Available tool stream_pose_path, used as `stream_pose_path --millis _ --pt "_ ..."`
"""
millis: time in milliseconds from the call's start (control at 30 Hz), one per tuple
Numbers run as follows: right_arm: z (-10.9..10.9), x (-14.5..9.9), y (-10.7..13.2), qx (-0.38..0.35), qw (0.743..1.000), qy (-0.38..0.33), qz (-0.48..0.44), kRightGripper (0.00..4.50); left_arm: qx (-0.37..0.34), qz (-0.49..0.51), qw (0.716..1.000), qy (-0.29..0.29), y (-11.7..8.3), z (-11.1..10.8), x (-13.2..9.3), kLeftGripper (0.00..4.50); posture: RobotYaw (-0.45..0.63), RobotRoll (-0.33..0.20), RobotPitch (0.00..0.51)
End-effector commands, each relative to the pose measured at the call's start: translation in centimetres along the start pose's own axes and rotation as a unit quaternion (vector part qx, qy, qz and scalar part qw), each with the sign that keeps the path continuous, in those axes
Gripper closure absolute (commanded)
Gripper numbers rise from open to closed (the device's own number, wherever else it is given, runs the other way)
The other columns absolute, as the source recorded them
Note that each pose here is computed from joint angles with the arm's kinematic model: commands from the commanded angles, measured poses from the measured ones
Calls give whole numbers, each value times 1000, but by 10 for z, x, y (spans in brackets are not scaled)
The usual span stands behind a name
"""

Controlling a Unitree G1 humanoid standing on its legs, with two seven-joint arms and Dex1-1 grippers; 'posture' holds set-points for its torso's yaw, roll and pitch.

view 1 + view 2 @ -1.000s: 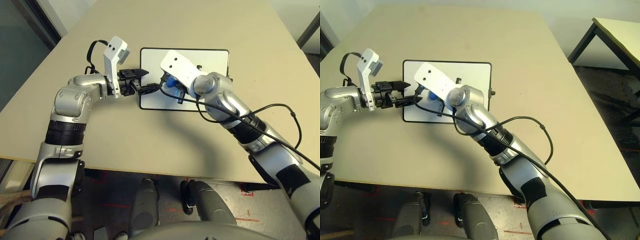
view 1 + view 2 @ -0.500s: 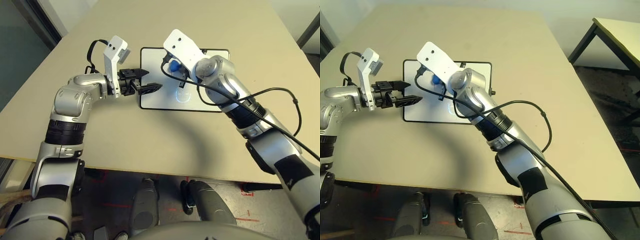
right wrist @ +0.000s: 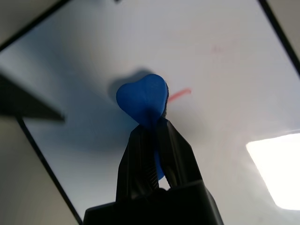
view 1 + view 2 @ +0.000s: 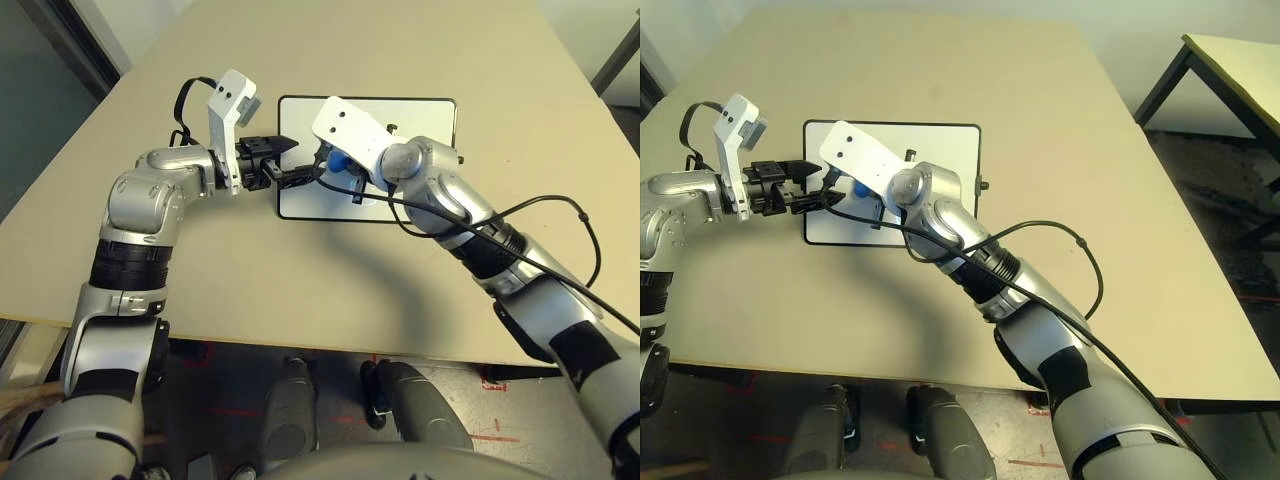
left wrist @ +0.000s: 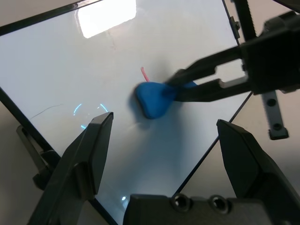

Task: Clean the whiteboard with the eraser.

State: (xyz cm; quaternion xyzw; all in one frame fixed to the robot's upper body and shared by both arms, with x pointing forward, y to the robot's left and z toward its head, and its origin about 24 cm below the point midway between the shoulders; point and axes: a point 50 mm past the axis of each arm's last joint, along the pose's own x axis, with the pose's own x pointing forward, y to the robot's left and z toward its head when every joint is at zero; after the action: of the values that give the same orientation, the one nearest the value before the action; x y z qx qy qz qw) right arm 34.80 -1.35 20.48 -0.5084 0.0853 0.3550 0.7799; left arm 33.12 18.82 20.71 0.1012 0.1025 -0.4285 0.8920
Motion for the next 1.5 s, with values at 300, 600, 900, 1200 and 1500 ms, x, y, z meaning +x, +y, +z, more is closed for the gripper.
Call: stream_pose_path --millis 300,600,900,1200,1500 --pt "1 5 -22 18 999 -14 -40 4422 -2 -2 1000 -1 -3 -2 1 0 -17 0 143" --pt "-15 7 7 20 1000 4 2 4422 2 -3 1000 -1 -2 1 1 0 -20 0 139" --pt "-21 5 2 32 999 12 -13 4429 4 -6 1000 -1 -1 1 3 0 -28 0 135" --pt "-13 4 -33 61 995 -15 -78 4430 6 -7 1000 -3 -1 3 3 0 -28 0 131" --pt "-21 5 1 61 998 -2 -15 4430 6 -8 1000 -2 -2 4 2 0 -27 0 133"
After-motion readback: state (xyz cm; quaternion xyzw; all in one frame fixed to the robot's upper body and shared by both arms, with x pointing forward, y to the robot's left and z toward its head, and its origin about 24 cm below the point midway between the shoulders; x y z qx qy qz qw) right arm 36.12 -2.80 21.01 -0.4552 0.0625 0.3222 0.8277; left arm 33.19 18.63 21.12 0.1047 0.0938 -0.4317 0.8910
